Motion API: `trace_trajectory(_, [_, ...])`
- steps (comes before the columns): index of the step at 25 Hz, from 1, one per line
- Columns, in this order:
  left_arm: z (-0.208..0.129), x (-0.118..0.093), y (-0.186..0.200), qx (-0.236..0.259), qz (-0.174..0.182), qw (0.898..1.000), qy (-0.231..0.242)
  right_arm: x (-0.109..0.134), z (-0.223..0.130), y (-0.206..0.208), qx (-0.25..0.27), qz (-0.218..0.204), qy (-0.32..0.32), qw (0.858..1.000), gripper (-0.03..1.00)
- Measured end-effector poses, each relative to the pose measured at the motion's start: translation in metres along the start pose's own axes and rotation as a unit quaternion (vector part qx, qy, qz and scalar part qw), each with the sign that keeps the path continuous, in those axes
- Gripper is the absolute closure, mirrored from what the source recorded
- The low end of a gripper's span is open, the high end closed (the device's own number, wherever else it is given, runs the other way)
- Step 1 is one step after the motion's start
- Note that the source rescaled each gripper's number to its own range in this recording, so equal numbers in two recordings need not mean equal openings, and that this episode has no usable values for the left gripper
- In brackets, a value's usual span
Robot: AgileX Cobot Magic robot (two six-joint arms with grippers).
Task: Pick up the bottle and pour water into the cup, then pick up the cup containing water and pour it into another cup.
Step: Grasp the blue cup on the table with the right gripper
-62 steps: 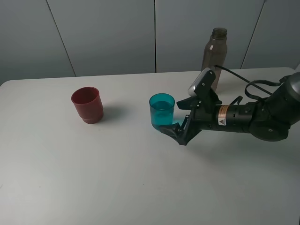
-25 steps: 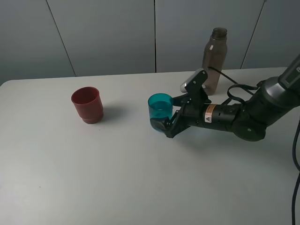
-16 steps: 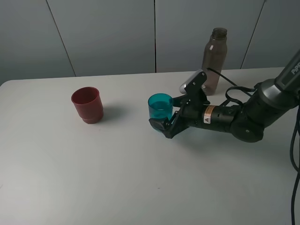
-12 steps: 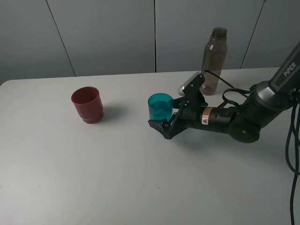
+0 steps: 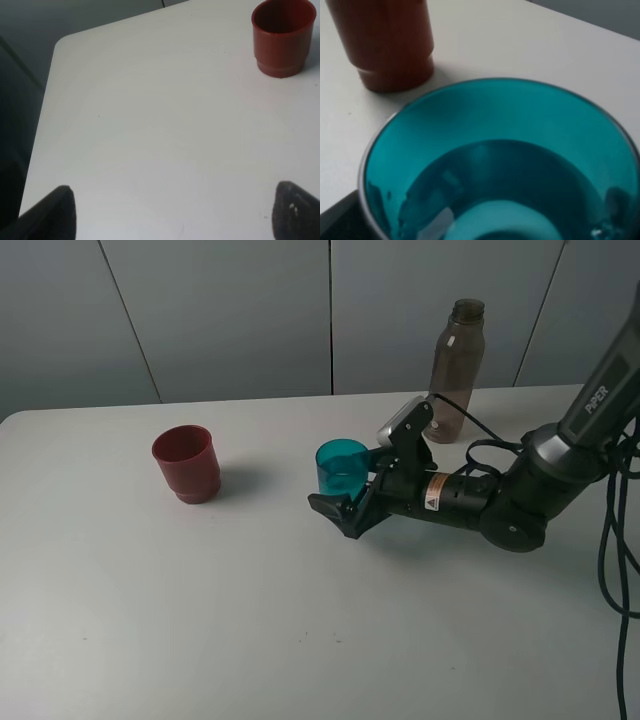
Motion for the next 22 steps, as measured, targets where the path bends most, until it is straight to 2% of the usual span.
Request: trace_trajectory(22, [0.000, 0.000, 0.000, 0.000, 0.000, 1.000, 0.001, 0.000, 0.000, -0.015, -0.018, 0.005, 0.024, 1.000, -0.03])
Point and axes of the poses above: a point on each arm's last joint axis where the gripper is mounted, y pointing back along that axis away from the gripper, x along the wrist's bending axis when the last joint is at zero, z = x × y, the point moved 4 cm from there along -y, pointing out along that axis toward the gripper, and after that the axes turned 15 degrees about y, right-handed, at the moved point
